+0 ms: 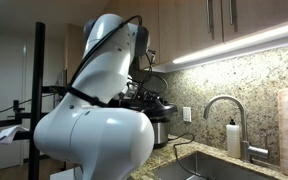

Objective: Pick up the cooker lid and put it on the cooker machine

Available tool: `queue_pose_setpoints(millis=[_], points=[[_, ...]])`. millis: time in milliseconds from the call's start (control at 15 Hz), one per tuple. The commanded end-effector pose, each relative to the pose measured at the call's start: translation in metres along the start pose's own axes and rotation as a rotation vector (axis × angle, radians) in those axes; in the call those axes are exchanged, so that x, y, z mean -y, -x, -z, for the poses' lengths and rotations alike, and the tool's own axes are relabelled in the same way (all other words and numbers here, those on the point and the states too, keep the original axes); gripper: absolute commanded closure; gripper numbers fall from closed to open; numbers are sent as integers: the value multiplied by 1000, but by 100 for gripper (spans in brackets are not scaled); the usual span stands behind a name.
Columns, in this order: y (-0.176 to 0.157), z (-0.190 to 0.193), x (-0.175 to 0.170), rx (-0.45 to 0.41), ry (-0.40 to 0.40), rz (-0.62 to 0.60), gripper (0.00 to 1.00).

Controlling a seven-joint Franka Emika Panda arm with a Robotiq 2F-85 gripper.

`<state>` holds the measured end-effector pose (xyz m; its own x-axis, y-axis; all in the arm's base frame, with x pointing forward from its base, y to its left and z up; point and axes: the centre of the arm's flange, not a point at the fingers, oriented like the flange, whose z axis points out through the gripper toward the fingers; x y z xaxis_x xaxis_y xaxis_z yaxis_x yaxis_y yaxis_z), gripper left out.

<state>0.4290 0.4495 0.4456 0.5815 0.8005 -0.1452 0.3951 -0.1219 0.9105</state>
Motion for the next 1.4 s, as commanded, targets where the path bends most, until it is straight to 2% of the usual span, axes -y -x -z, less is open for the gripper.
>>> queue_pose_setpoints(millis=[0, 400, 667, 1000, 1333], points=[[-34, -10, -28, -70, 13, 78, 99], [-86, -20, -24, -213, -48, 239, 99], [-96, 0, -18, -268, -46, 304, 99], [-99, 22, 0, -300, -45, 336, 99], [-99, 12, 6, -271, -71, 348, 99]])
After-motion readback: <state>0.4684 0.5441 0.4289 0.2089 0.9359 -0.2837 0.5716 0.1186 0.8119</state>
